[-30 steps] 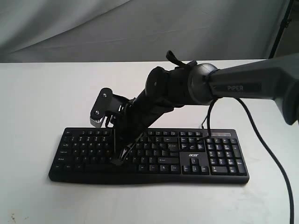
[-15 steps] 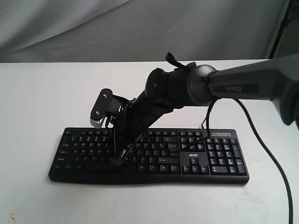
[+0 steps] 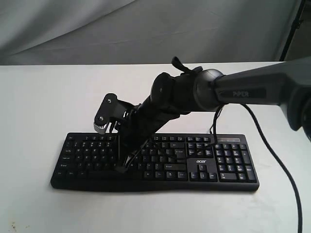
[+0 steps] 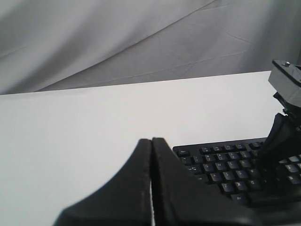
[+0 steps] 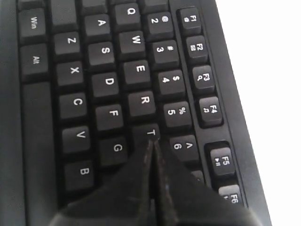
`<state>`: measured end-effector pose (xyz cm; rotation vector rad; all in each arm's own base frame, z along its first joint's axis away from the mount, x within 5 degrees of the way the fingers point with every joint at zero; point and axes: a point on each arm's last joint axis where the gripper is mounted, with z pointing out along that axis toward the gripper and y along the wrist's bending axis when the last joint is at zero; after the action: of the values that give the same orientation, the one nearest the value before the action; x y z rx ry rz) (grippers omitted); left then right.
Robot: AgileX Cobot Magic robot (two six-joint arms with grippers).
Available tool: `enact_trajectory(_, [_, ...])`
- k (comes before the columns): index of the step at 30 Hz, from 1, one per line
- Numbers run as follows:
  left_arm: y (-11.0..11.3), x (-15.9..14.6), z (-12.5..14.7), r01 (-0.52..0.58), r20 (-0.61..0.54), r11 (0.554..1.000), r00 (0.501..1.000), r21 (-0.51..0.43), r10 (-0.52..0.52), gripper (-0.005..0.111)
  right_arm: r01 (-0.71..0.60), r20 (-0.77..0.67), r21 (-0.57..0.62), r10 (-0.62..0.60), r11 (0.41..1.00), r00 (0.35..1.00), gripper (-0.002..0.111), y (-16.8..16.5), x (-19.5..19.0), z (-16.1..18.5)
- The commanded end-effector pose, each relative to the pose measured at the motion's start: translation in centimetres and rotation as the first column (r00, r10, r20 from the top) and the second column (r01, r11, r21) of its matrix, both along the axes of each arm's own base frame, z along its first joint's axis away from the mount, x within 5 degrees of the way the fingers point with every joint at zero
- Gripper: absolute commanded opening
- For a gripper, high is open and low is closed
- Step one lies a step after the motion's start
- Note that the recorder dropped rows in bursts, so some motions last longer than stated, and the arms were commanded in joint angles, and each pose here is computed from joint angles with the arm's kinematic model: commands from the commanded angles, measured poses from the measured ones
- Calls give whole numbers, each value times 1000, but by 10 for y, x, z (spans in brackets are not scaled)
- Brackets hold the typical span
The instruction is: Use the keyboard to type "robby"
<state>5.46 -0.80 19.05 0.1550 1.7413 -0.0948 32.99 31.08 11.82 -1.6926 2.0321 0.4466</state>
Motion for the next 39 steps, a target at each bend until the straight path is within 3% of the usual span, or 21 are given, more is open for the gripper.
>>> enact_trajectory(1, [0,0,-1,6,5,1000,1000,1,-6,0,3,7,4,-3,1000,1000,0,-2,2,2])
enact_trajectory(4, [0,0,-1,6,5,1000,1000,1,-6,0,3,29,21,-4,1000,1000,0,-2,2,14])
enact_trajectory(10, [0,0,-1,6,5,1000,1000,1,-6,0,4,143,105,-20,994,990,0,-4,0,70])
enact_trajectory(17, [0,0,-1,6,5,1000,1000,1,-6,0,11,291,284,-97,959,952,0,-17,-16,166])
enact_trajectory(22, [0,0,-1,6,5,1000,1000,1,-6,0,-22,405,394,-152,919,901,0,-32,-57,223])
enact_trajectory(34, [0,0,-1,6,5,1000,1000,1,-6,0,-131,564,577,-277,806,778,0,-64,-163,267])
enact_trajectory(39, [0,0,-1,6,5,1000,1000,1,-6,0,-85,483,690,-370,719,794,0,-91,-189,275])
